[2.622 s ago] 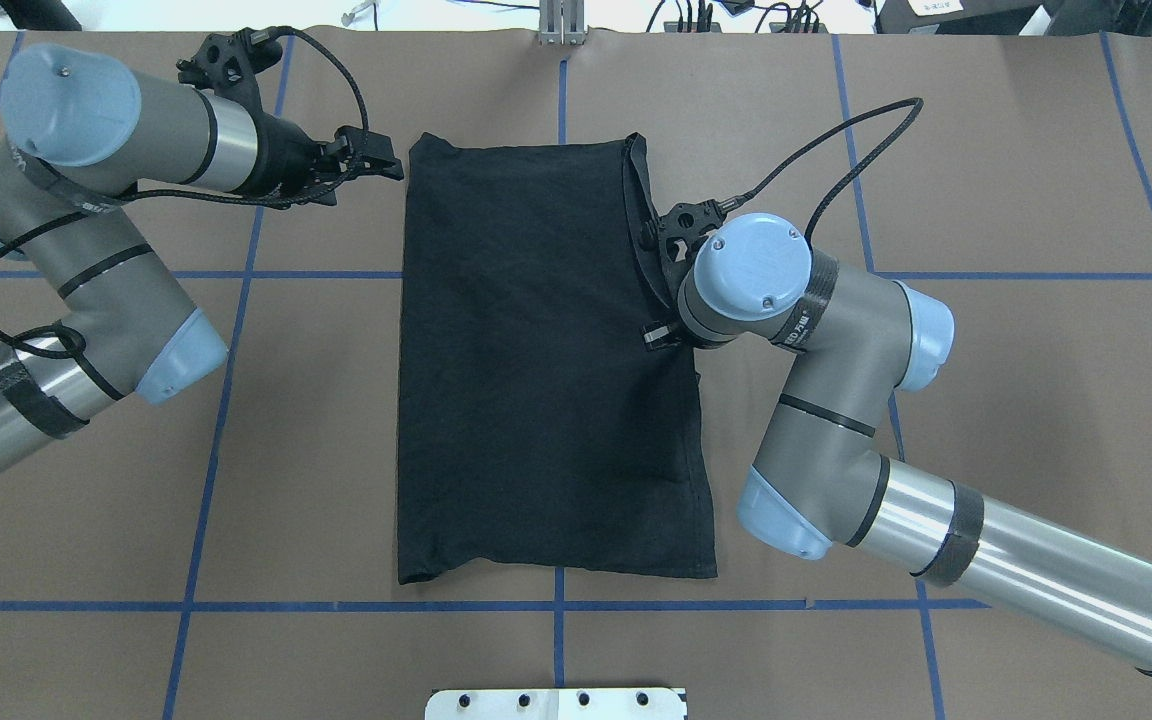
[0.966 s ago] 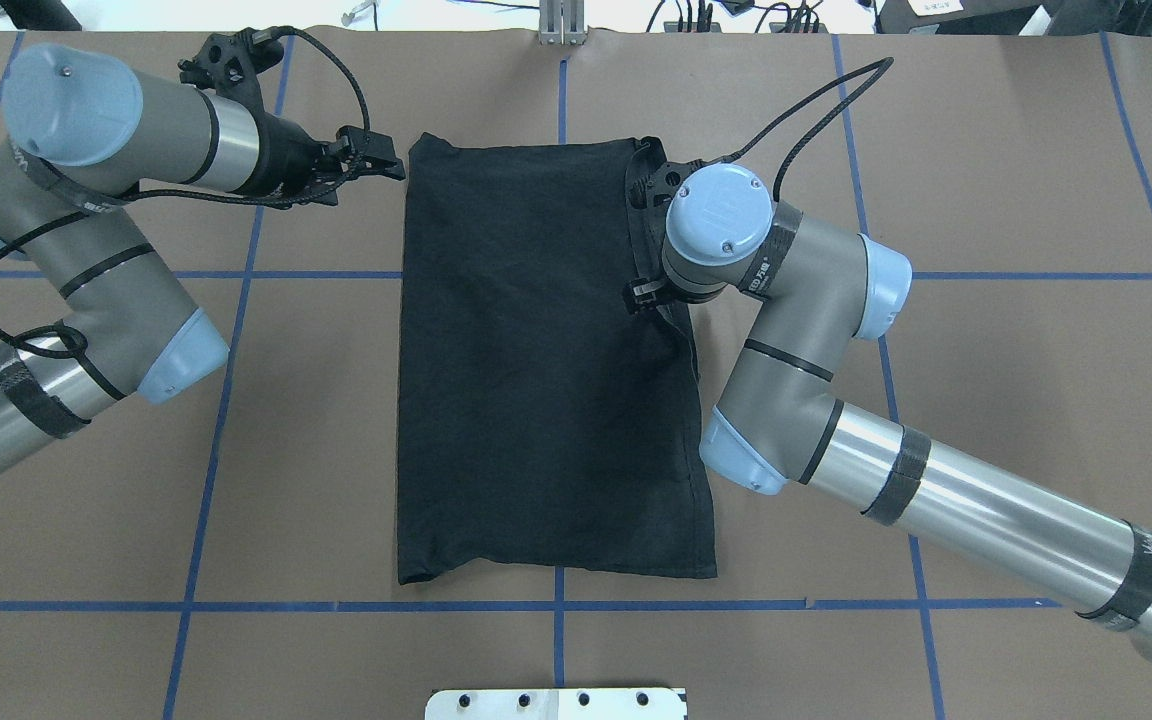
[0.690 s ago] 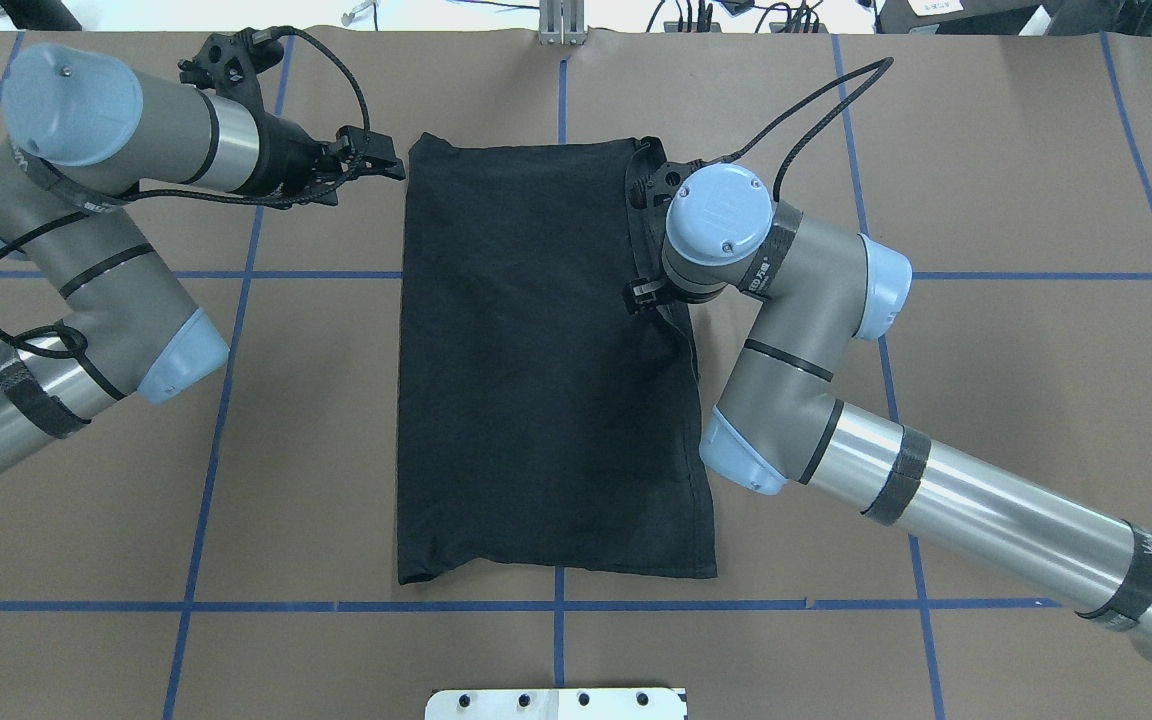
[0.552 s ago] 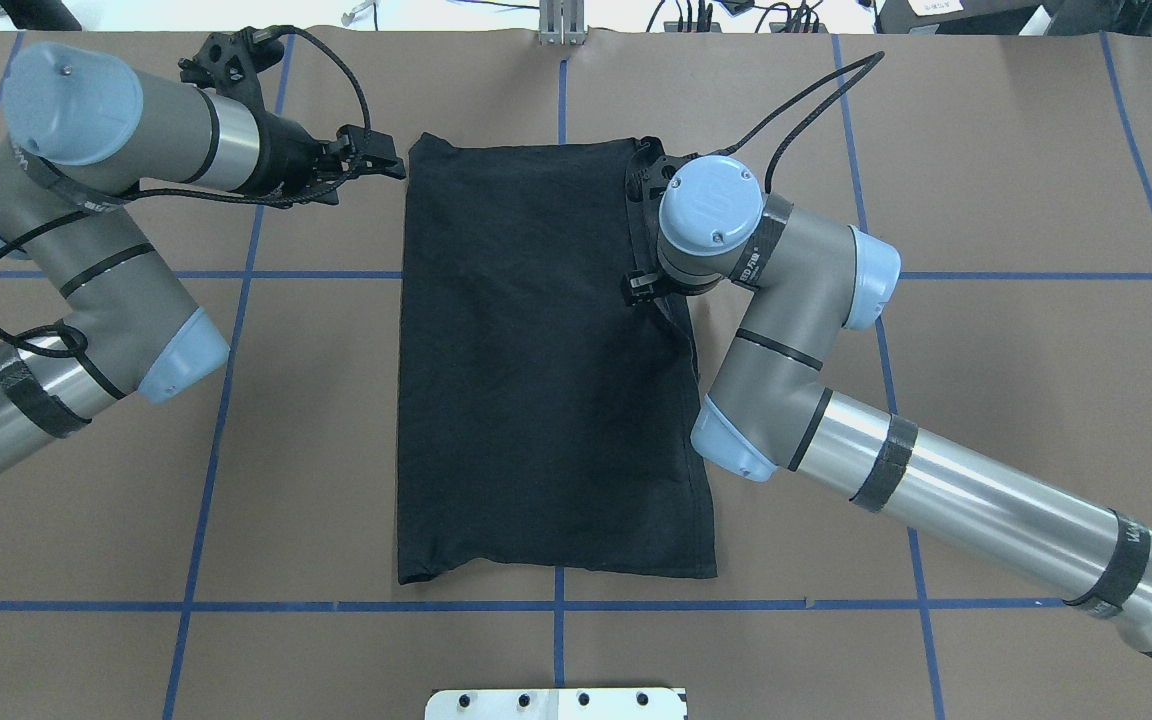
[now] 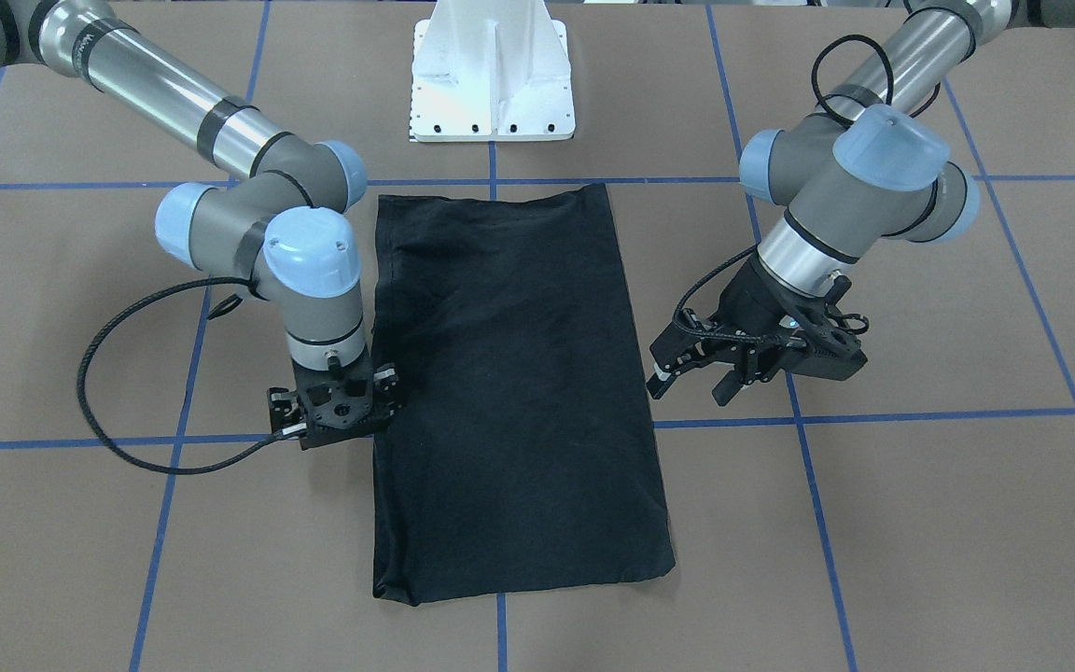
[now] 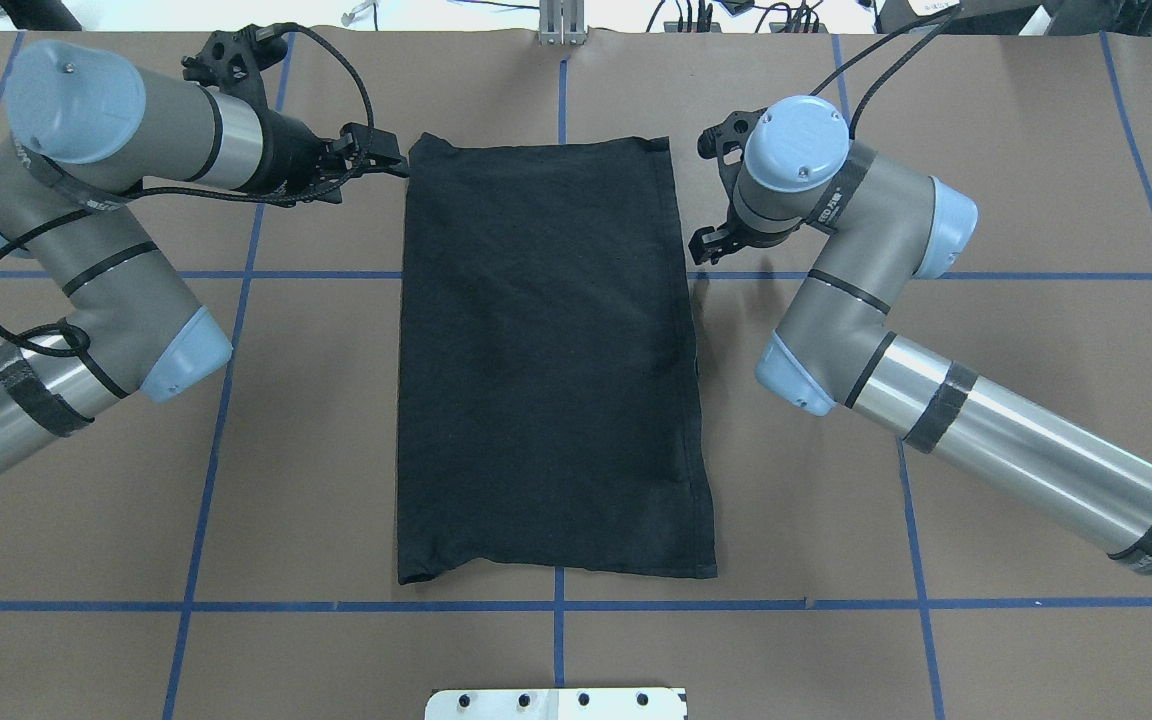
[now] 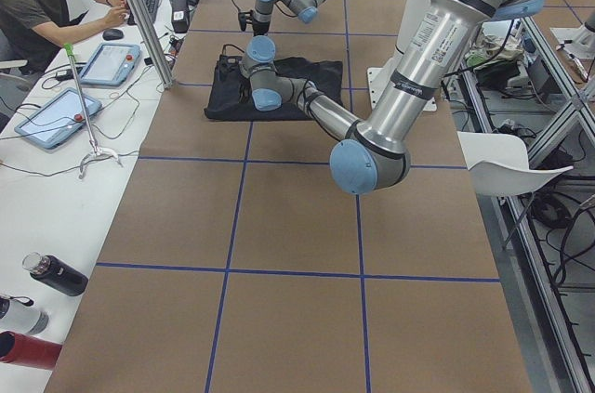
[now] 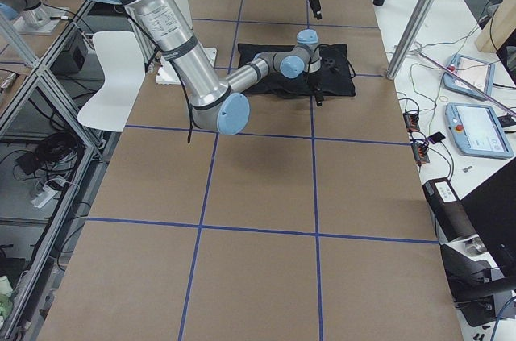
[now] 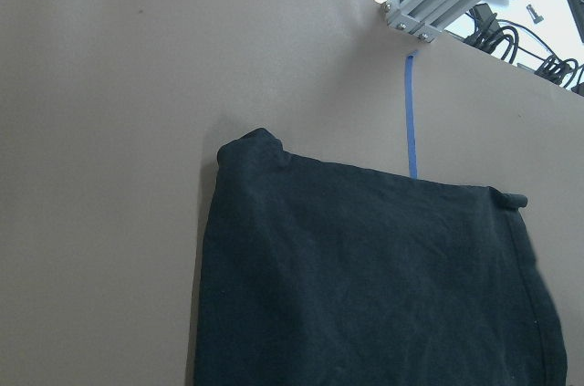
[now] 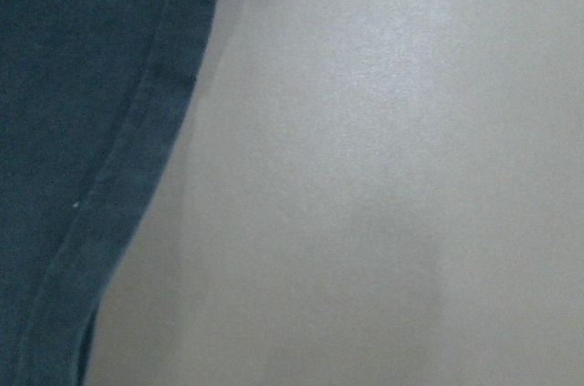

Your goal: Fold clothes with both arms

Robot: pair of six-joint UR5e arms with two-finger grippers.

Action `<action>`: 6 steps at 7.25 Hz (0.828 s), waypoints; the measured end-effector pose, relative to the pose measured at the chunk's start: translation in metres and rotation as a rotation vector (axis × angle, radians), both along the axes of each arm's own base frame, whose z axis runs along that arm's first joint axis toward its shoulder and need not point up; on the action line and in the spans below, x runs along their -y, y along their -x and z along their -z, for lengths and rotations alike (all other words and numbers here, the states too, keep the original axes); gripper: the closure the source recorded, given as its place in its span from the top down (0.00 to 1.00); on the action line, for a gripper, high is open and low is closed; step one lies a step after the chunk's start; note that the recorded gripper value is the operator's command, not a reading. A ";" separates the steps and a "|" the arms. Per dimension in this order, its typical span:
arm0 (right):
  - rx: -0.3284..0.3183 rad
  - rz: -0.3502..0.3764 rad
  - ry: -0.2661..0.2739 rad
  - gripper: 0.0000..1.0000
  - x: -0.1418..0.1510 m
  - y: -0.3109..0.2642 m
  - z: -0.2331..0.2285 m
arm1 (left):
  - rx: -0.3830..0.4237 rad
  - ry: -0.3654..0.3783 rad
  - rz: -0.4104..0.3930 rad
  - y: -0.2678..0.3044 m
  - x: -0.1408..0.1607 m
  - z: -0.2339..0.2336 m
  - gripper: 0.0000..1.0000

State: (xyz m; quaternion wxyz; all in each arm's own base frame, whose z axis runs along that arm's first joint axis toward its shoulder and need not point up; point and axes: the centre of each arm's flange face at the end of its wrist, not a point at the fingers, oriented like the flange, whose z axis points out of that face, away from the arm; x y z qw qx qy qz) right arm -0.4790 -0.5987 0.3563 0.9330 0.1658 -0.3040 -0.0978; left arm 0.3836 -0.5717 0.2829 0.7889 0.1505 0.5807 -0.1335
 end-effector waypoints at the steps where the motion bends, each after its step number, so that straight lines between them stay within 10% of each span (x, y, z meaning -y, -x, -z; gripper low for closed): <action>1: 0.025 0.009 0.001 1.00 0.007 -0.012 -0.001 | -0.001 0.000 0.000 0.000 0.000 0.001 1.00; 6: 0.218 0.003 0.059 1.00 0.020 -0.037 0.058 | -0.047 -0.060 -0.004 0.016 -0.015 0.027 1.00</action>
